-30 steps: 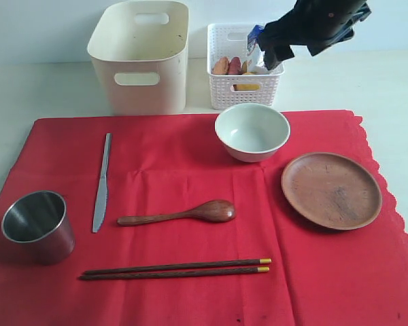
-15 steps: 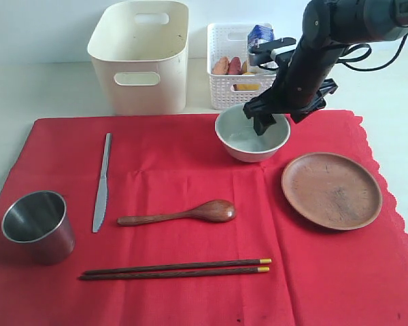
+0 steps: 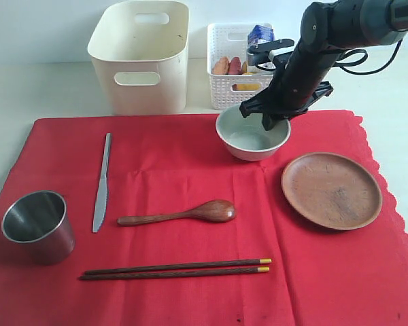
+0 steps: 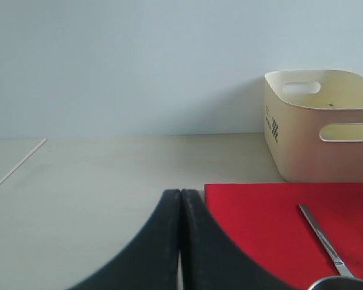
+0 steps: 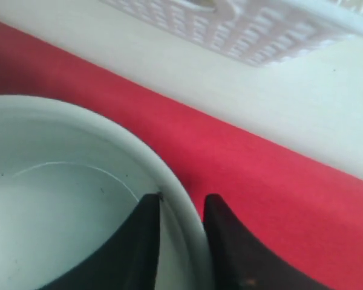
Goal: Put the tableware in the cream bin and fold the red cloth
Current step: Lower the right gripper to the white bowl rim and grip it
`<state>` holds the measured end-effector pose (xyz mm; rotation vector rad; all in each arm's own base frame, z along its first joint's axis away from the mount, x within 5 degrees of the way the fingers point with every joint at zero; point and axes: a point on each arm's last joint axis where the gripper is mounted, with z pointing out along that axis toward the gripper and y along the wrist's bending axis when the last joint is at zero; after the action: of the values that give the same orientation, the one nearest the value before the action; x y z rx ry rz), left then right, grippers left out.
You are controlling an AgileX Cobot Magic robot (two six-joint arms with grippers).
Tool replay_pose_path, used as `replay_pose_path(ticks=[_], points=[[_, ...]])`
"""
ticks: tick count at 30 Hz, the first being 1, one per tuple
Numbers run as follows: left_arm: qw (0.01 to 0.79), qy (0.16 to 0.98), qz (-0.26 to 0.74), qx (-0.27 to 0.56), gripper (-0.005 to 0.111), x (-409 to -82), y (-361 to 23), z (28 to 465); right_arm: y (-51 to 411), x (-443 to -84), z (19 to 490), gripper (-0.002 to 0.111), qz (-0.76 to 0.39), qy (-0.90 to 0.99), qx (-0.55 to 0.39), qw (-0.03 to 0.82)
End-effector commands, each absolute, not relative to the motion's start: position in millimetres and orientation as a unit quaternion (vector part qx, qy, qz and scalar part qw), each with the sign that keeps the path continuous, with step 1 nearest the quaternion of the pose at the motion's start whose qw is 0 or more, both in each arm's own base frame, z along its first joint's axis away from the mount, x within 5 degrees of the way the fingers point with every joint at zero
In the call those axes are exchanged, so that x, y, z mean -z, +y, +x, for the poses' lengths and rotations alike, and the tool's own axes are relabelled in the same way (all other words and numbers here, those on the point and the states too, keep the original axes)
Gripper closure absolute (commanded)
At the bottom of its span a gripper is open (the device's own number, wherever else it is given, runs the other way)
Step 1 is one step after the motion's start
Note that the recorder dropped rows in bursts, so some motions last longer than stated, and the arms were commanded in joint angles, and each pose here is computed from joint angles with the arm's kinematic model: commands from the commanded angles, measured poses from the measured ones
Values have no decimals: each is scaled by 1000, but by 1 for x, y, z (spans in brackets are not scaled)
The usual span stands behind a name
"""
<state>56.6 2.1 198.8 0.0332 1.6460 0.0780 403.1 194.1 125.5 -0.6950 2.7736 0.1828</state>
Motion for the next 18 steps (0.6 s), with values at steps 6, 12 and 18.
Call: replay_pose_path(ticks=[6, 12, 18], points=[[682, 730, 15, -37, 107, -199, 2, 56, 195, -128, 407, 91, -237, 956, -67, 159], [682, 730, 15, -37, 107, -199, 2, 56, 196, -129, 408, 91, -228, 957, -77, 164], [682, 730, 15, -37, 107, -199, 2, 56, 199, -130, 407, 91, -245, 952, -87, 163]])
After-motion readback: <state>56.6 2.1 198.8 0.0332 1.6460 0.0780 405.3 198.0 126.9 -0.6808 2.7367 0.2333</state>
